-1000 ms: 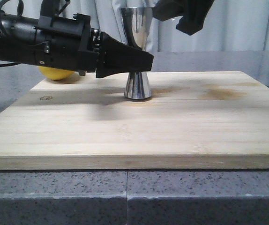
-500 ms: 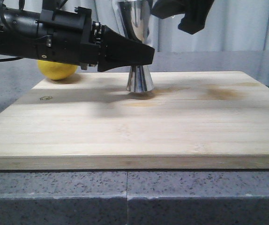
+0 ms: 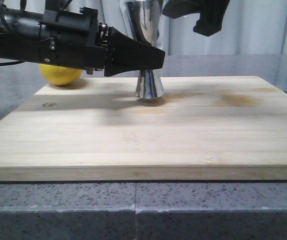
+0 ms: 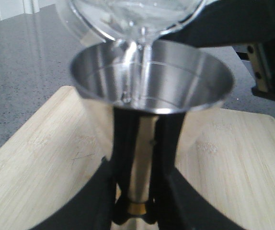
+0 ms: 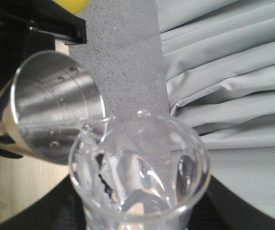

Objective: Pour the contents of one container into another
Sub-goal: 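Tilt the beaker with the right gripper, pouring liquid into the jigger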

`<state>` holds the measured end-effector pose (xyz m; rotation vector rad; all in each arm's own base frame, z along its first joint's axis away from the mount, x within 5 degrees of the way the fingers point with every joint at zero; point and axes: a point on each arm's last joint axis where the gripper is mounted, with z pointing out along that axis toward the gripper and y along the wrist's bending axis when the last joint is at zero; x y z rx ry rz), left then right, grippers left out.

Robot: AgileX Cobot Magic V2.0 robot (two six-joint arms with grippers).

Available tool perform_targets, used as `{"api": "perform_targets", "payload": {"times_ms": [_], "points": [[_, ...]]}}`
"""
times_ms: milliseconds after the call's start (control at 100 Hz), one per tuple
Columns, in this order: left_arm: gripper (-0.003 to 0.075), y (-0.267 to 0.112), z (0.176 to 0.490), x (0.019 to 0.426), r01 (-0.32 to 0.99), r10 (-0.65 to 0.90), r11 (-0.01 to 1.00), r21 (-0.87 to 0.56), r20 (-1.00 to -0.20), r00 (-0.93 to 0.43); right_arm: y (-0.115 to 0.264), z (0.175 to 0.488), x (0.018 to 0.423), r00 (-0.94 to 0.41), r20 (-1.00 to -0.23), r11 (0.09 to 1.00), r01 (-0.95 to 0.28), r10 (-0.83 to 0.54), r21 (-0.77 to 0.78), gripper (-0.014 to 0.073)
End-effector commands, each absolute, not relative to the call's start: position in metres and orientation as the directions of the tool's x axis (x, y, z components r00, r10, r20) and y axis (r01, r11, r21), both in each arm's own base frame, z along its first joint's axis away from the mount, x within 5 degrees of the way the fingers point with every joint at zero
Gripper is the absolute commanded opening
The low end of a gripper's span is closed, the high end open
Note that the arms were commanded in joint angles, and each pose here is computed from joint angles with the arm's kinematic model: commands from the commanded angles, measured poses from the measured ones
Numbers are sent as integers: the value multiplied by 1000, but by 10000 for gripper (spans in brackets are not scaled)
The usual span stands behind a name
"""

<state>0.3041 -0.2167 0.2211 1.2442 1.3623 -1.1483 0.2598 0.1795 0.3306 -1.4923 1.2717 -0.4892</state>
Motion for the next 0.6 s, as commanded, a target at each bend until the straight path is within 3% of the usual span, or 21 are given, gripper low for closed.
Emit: {"api": "perform_targets", "payload": {"times_ms": [0,590], "points": [[104,-220,253,298,1000,-17,-3,-22,-1000,-22,181,354,256,414,-306,143,-378,-858,-914,237],[104,-220,253,298,1000,-17,-3,-22,-1000,-22,181,355,256,438,-234,82,-338,-868,-937,237]]}}
